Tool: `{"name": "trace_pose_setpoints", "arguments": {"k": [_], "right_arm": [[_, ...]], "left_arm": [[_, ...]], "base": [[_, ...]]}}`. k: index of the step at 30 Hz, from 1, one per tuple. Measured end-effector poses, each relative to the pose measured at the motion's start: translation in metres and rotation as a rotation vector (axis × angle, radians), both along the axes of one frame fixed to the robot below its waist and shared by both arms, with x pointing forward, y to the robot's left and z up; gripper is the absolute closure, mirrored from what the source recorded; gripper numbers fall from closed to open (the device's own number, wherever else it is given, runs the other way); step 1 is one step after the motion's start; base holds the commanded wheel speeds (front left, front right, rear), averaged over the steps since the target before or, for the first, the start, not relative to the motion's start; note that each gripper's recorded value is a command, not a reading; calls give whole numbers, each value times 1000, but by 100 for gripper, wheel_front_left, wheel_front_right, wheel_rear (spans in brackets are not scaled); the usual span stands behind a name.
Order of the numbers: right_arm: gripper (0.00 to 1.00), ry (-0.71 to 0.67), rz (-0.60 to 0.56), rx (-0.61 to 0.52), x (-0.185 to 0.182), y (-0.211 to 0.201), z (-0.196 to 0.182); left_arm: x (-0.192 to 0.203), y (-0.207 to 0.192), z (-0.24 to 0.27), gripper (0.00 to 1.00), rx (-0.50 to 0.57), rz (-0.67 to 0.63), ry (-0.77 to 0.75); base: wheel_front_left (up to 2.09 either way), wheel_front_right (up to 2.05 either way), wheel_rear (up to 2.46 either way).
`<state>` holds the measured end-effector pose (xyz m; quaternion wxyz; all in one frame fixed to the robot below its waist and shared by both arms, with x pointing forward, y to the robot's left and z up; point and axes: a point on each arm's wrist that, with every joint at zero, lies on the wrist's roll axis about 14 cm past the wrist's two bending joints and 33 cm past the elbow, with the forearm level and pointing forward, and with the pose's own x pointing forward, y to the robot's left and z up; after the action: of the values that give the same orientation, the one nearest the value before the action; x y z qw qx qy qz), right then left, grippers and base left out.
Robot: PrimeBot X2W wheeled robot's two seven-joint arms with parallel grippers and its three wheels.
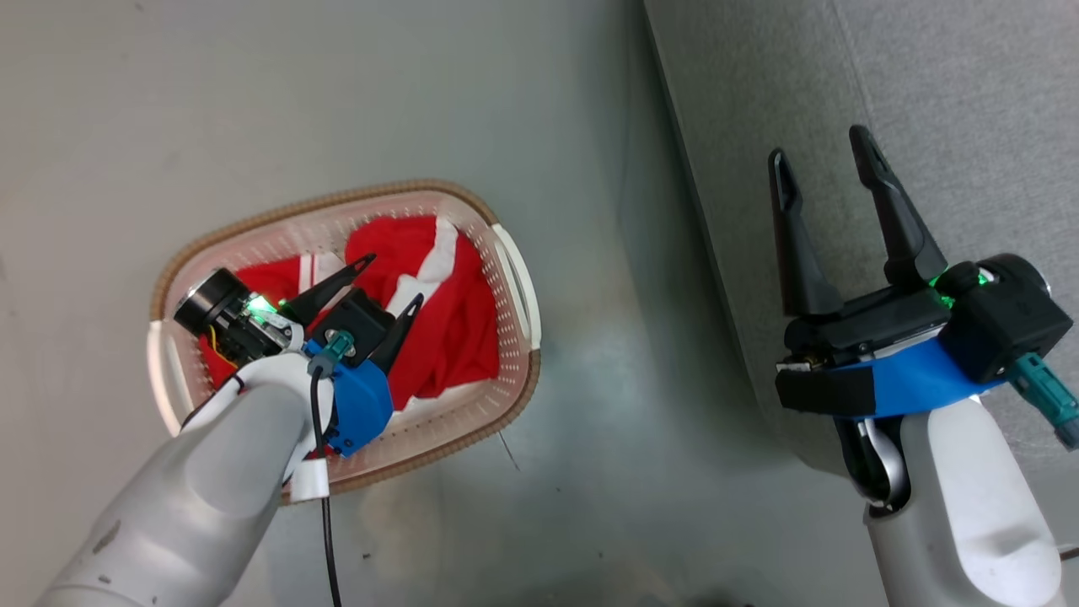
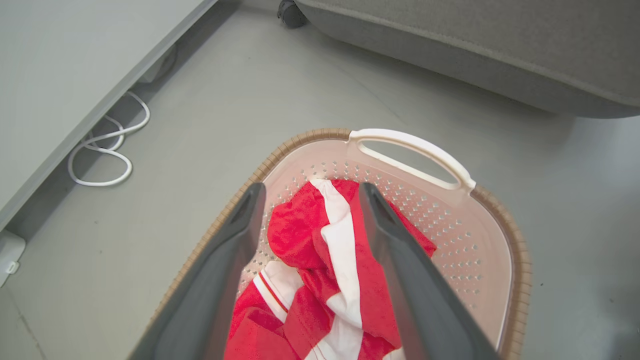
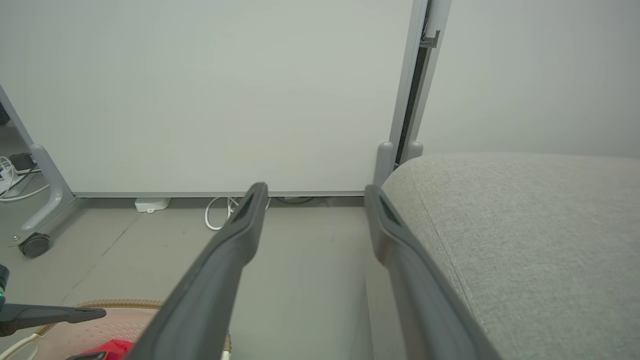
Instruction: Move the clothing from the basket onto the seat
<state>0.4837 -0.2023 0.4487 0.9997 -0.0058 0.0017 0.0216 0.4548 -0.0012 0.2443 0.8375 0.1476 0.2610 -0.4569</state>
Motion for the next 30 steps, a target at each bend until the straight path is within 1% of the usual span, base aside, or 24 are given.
{"name": "trace_pose_setpoints", "arguments": {"k": [6, 9, 15, 20, 22, 26, 27, 28, 30], "right_arm": [[0, 38, 2, -21, 15, -4, -26], [0, 52, 7, -30, 22, -4, -38], [0, 83, 19, -37, 31, -2, -62], [0, 112, 19, -43, 32, -4, -78], [0, 119, 18, -46, 32, -5, -83], [0, 123, 14, -55, 33, -8, -86], [0, 126, 12, -57, 33, -9, -87], [0, 127, 10, -58, 32, -9, -88], [0, 131, 10, -58, 32, -9, -90]], "left_arm": [[-8, 1, -55, 0, 82, -67, 112], [-12, 7, -83, 0, 157, -93, 174], [-24, 6, -122, 0, 220, -145, 265], [-34, 3, -144, 0, 233, -164, 320], [-35, 7, -153, 0, 264, -173, 335], [-46, 4, -164, 0, 280, -192, 369], [-48, 2, -166, 76, 285, -200, 375], [-50, 1, -167, 100, 292, -211, 378], [-53, 2, -169, 100, 312, -233, 372]], "base": [[0, 0, 0], [0, 0, 0], [0, 0, 0], [0, 0, 0], [0, 0, 0], [0, 0, 0], [0, 0, 0], [0, 0, 0], [0, 0, 0]]}}
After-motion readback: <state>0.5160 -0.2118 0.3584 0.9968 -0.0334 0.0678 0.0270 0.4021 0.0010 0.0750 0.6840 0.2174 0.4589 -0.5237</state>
